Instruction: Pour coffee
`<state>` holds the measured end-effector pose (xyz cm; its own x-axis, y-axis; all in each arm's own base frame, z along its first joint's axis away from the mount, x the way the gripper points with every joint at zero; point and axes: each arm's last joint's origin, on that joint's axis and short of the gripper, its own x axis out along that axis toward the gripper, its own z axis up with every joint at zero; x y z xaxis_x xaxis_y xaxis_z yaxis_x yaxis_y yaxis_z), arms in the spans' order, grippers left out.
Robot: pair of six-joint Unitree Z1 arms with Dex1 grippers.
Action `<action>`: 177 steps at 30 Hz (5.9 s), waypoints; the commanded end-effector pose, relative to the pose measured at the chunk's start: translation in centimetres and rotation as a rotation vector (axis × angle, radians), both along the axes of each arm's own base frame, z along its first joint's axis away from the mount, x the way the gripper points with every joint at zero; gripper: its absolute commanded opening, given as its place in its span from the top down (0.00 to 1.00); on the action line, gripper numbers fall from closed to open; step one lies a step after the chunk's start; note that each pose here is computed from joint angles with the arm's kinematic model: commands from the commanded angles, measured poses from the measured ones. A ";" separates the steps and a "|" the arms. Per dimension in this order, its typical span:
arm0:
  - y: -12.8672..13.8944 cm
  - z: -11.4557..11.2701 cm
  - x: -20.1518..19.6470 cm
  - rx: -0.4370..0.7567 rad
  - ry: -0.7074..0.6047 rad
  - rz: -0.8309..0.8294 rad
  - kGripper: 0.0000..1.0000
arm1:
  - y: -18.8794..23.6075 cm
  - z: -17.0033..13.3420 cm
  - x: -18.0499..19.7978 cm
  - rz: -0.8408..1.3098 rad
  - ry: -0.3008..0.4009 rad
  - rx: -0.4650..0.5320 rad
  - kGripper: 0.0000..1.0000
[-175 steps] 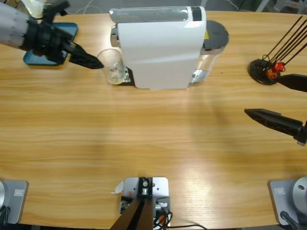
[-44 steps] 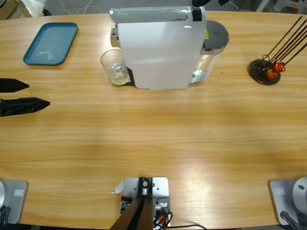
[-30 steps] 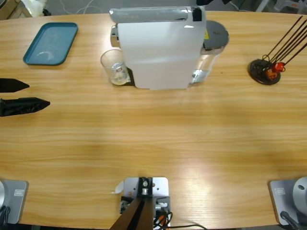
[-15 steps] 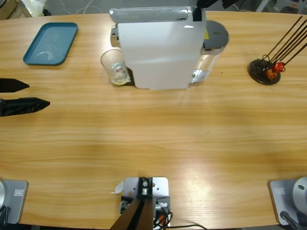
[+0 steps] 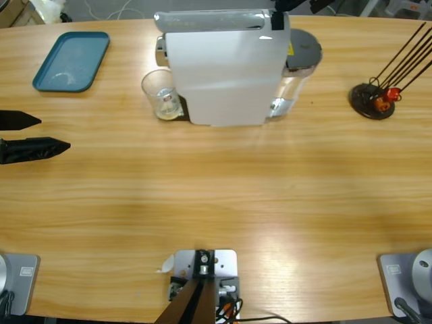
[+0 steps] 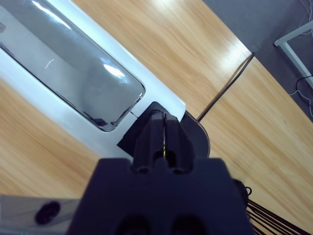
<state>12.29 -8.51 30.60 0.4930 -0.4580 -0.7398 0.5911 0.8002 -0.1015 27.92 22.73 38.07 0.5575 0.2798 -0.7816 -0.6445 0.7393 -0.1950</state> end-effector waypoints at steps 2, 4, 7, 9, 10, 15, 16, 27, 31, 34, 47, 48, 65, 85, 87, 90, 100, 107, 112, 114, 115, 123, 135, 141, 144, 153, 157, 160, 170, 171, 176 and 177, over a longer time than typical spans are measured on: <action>0.0 -1.1 -0.3 0.011 0.027 -0.030 0.05 | 2.3 -4.8 -0.5 0.040 0.119 -0.077 1.00; 0.0 -1.1 -0.4 0.012 0.027 -0.030 0.05 | 2.2 -4.4 -0.5 0.033 0.105 -0.078 1.00; 0.0 -1.1 -0.3 0.012 0.028 -0.031 0.05 | 1.1 -1.3 -1.0 -0.015 -0.017 -0.077 1.00; -0.1 -1.1 -0.3 0.013 0.029 -0.031 0.05 | -0.7 3.8 -2.3 -0.058 -0.178 -0.040 1.00; 0.0 -1.1 -0.3 0.013 0.028 -0.030 0.05 | -1.9 6.5 -3.3 -0.072 -0.255 -0.009 1.00; 0.0 -1.1 -0.3 0.013 0.029 -0.030 0.05 | -6.9 11.4 -9.0 -0.054 -0.392 0.155 0.72; 0.0 -1.1 -0.3 0.013 0.028 -0.030 0.05 | -7.4 10.1 -9.9 -0.041 -0.352 0.153 0.60; -0.1 -1.2 -0.4 0.004 0.022 -0.040 0.05 | -10.4 -2.9 -16.3 0.046 -0.103 0.331 0.11; 0.0 -1.3 -0.5 0.002 0.017 -0.041 0.05 | -10.9 -7.6 -17.3 0.098 -0.046 0.371 0.00; -0.1 -1.3 -0.4 0.004 0.015 -0.045 0.05 | -10.9 -8.9 -17.5 0.112 -0.004 0.355 0.00; 1.9 -2.5 -3.1 -0.088 -0.296 -0.061 0.06 | -14.2 -10.8 -20.2 0.135 -0.137 0.409 0.00; 2.0 -2.5 -3.1 -0.090 -0.307 -0.056 0.06 | -14.2 -10.9 -20.2 0.136 -0.139 0.410 0.00; 0.7 -3.7 -1.4 -0.082 -0.261 -0.070 0.05 | -13.4 -11.7 -19.4 0.128 -0.134 0.397 0.00; 0.2 -4.1 -0.8 -0.076 -0.225 -0.086 0.05 | -13.2 -11.9 -19.3 0.127 -0.126 0.389 0.00; 0.2 -4.1 -0.8 -0.077 -0.225 -0.085 0.05 | -13.2 -11.9 -19.3 0.126 -0.126 0.389 0.00; 0.2 -4.2 -0.8 -0.076 -0.223 -0.085 0.05 | -13.2 -11.9 -19.3 0.127 -0.123 0.388 0.00; 0.2 -4.3 -0.7 -0.073 -0.216 -0.087 0.06 | -13.0 -12.1 -19.1 0.130 -0.109 0.381 0.00; 0.2 -4.3 -0.7 -0.073 -0.216 -0.087 0.06 | -13.0 -12.0 -19.2 0.134 -0.104 0.376 0.00; 0.2 -4.3 -0.8 -0.073 -0.216 -0.087 0.06 | -13.0 -12.0 -19.2 0.138 -0.094 0.369 0.00; 0.2 -4.3 -0.8 -0.073 -0.216 -0.087 0.06 | -13.0 -11.9 -19.2 0.140 -0.092 0.367 0.00; 0.2 -4.3 -0.8 -0.073 -0.216 -0.087 0.06 | -13.0 -11.9 -19.2 0.142 -0.090 0.364 0.00; 0.2 -4.3 -0.8 -0.074 -0.217 -0.088 0.06 | -12.9 -12.0 -19.2 0.153 -0.083 0.361 0.00; 0.1 -4.3 -0.8 -0.077 -0.211 -0.093 0.07 | -12.8 -12.0 -19.1 0.156 -0.080 0.358 0.00; 0.1 -4.3 -0.7 -0.079 -0.208 -0.097 0.10 | -12.8 -12.0 -19.1 0.158 -0.079 0.360 0.00; 0.1 -4.3 -0.7 -0.079 -0.208 -0.097 0.10 | -12.8 -12.0 -19.1 0.158 -0.079 0.360 0.00; 0.1 -4.3 -0.8 -0.078 -0.207 -0.097 0.10 | -12.8 -12.0 -19.2 0.159 -0.077 0.360 0.00; 0.1 -4.3 -0.7 -0.077 -0.207 -0.096 0.10 | -12.8 -12.0 -19.2 0.159 -0.075 0.358 0.00; 0.1 -4.3 -0.7 -0.077 -0.207 -0.096 0.10 | -12.8 -12.0 -19.2 0.159 -0.075 0.358 0.00; 0.1 -4.3 -0.8 -0.077 -0.205 -0.097 0.10 | -12.8 -12.0 -19.2 0.160 -0.069 0.354 0.00; 0.1 -4.3 -0.8 -0.077 -0.205 -0.097 0.10 | -12.8 -12.0 -19.2 0.160 -0.069 0.355 0.00; 0.1 -4.3 -0.8 -0.077 -0.205 -0.097 0.11 | -12.8 -12.0 -19.2 0.161 -0.068 0.355 0.00; 0.1 -4.3 -0.8 -0.077 -0.205 -0.097 0.11 | -12.8 -12.0 -19.2 0.161 -0.068 0.355 0.00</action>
